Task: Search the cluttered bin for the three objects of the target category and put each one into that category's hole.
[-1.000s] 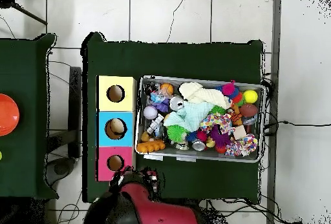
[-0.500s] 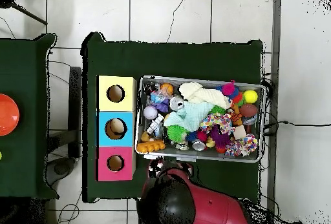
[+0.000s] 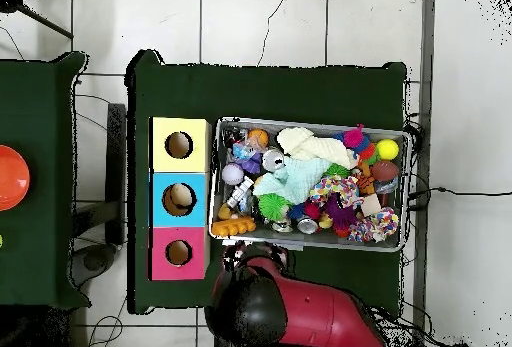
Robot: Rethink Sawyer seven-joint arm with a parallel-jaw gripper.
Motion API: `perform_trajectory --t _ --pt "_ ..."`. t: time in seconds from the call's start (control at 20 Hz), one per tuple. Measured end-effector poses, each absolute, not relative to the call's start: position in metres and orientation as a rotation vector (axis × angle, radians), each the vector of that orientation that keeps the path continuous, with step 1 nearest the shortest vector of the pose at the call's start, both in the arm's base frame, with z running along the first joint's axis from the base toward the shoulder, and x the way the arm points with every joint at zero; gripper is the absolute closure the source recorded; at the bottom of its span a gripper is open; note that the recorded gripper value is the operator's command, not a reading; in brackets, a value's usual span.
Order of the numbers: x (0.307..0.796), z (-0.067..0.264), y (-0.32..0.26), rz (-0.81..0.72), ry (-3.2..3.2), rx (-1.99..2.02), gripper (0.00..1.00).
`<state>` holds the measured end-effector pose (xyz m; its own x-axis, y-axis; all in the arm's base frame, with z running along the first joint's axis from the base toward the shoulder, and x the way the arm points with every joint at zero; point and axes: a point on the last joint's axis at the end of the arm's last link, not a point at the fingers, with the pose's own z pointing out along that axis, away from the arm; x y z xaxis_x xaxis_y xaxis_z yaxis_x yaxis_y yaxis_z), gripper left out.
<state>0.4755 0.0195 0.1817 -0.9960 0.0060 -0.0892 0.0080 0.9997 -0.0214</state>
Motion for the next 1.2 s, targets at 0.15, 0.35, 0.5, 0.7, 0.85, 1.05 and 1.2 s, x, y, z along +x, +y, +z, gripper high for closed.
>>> perform_trajectory --t 0.15,0.35,0.5,0.7,0.85,1.05,1.2 --pt "0.472 0.162 0.027 -0.029 3.038 -0.040 0.00" --pt "0.465 0.136 0.042 -0.016 3.021 -0.113 0.00" --pt "0.460 0.121 0.053 -0.002 3.018 -0.155 0.00" --pt "0.452 0.103 0.062 0.019 3.025 -0.190 0.00" --pt "0.446 0.088 0.065 0.040 3.043 -0.193 0.00" --pt "0.437 0.071 0.069 0.067 3.068 -0.191 0.00" --pt "0.428 0.057 0.073 0.089 3.090 -0.197 0.00"
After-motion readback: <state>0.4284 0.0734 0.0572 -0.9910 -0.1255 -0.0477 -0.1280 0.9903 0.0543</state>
